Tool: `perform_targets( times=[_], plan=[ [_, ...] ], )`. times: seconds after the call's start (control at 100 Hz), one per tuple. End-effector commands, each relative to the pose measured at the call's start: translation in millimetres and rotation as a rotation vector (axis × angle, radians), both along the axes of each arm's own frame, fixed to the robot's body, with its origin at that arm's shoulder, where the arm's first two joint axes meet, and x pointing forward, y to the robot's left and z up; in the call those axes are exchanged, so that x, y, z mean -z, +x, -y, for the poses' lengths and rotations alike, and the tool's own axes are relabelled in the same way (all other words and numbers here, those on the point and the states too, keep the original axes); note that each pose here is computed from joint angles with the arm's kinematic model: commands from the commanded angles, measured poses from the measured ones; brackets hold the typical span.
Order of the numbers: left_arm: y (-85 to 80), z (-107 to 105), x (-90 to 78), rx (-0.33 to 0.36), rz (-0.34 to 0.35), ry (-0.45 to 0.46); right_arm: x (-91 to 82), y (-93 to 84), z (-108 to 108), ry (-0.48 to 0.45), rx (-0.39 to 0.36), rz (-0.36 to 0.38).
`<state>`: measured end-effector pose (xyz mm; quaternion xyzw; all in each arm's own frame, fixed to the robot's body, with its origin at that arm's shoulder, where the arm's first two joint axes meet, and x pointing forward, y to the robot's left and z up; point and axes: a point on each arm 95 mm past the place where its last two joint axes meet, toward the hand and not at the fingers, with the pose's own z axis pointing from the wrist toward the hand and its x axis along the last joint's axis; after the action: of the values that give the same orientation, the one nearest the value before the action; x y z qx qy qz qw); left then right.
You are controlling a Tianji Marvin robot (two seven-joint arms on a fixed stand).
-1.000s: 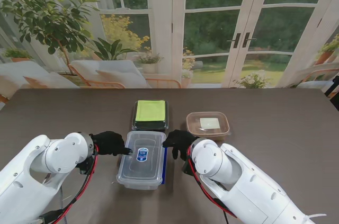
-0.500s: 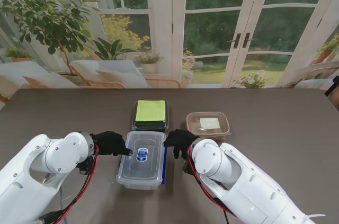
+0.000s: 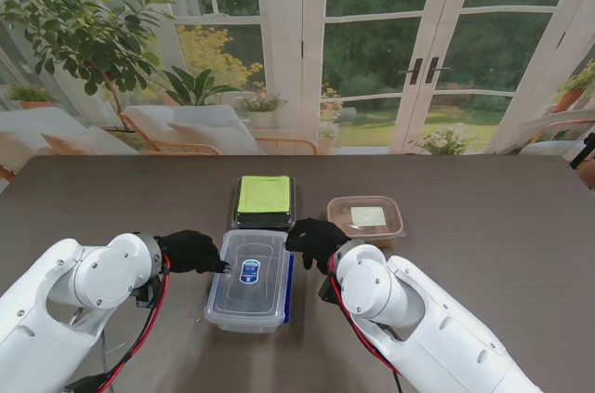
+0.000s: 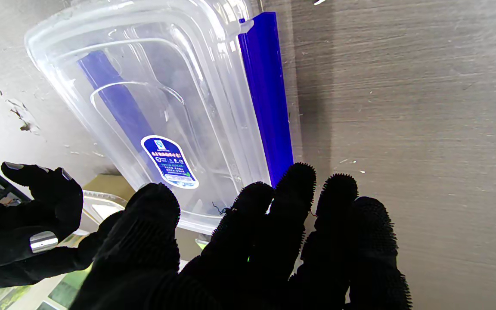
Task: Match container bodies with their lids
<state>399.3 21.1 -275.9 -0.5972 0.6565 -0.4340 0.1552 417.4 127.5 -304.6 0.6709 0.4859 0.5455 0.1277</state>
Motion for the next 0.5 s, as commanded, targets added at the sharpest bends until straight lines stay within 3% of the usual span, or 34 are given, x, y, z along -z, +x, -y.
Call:
perform_targets(
  times=[0.0,0.16,0.27,0.49],
  plan=[
    [-3.0,2,-1.6,0.007,-0.003,-0.005,-0.1,-9.0,-6,0.022,-0.037,-0.006],
    [-6.5,-1,-1.7,-0.01,0.02,-0.019,-1.8,-16.7,-11,0.047,-0.09,0.002],
    [-9.2,-5,1.8,-0.032,0.041,-0.031,-2.5,-20.2,-19,0.044,-0.107,0.048],
    [-10.2,-16,25.1,-0.108,0.098,-0.093,-3.6,-24.3,-34,-0.042,-0.174,0.158]
  ],
)
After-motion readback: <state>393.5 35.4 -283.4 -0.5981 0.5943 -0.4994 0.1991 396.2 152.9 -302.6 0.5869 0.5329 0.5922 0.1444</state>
